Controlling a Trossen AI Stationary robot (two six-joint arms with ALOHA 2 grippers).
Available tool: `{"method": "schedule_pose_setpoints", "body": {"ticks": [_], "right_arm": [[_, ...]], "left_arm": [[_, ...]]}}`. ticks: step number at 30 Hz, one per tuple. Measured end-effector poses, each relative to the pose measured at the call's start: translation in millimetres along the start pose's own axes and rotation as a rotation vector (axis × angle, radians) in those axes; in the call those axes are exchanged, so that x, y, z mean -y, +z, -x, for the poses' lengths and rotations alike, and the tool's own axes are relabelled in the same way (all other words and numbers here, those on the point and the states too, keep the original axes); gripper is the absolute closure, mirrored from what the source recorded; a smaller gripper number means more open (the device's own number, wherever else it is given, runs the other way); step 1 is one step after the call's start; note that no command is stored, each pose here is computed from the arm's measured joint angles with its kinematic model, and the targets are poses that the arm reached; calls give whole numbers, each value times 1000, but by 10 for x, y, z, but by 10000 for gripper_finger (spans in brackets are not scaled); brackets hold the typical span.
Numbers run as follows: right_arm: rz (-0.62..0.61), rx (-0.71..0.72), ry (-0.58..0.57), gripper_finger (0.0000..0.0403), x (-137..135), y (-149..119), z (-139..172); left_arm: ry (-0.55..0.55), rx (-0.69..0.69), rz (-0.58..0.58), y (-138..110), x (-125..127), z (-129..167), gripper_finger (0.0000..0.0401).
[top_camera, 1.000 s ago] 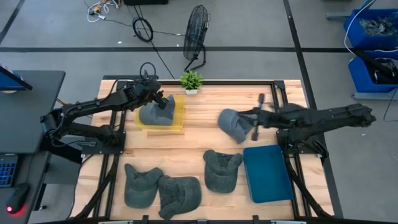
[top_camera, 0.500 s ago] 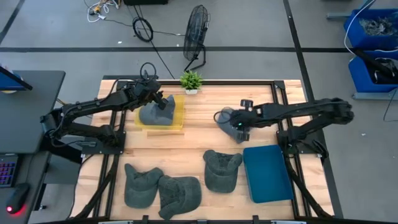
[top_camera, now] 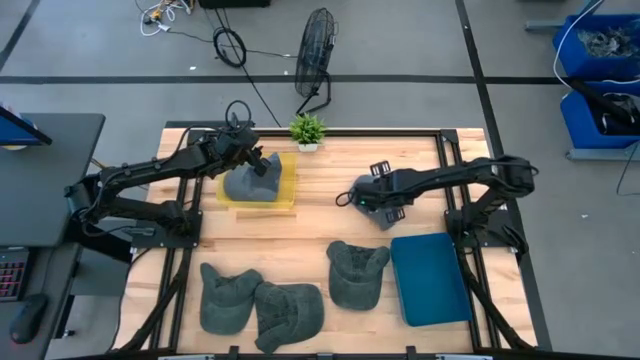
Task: Pick & Place hat
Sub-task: Put the blue cap into the yellow bin
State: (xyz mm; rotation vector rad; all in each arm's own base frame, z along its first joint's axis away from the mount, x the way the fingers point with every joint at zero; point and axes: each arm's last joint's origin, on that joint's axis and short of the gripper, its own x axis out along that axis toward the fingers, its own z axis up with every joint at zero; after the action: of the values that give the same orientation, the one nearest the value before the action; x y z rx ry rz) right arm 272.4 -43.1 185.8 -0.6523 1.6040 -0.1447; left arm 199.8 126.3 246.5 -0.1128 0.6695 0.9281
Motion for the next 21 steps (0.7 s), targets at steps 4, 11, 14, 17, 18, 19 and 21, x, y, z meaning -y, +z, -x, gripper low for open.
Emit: {"method": "schedule_pose_setpoints", "body": {"ticks": [4, 11, 14, 17, 18, 19, 21], "right_arm": [[27, -8, 68, 280, 51, -12, -112], [28, 13, 93, 311, 115, 15, -223], [55, 36, 80, 356, 128, 37, -222], [63, 50, 73, 393, 151, 59, -195], [49, 61, 66, 392, 174, 80, -167], [39, 78, 53, 388, 202, 109, -130], [28, 108, 7, 385, 262, 177, -36]], "left_arm": [[0, 0, 0, 0, 0, 0, 289], [0, 0, 0, 0, 0, 0, 289], [0, 0, -21, 0, 0, 0, 289], [0, 0, -24, 0, 0, 0, 289], [0, 0, -24, 0, 0, 0, 289], [-8, -1, -23, 0, 2, 0, 289], [-62, -5, -6, -1, 20, 1, 289]]}}
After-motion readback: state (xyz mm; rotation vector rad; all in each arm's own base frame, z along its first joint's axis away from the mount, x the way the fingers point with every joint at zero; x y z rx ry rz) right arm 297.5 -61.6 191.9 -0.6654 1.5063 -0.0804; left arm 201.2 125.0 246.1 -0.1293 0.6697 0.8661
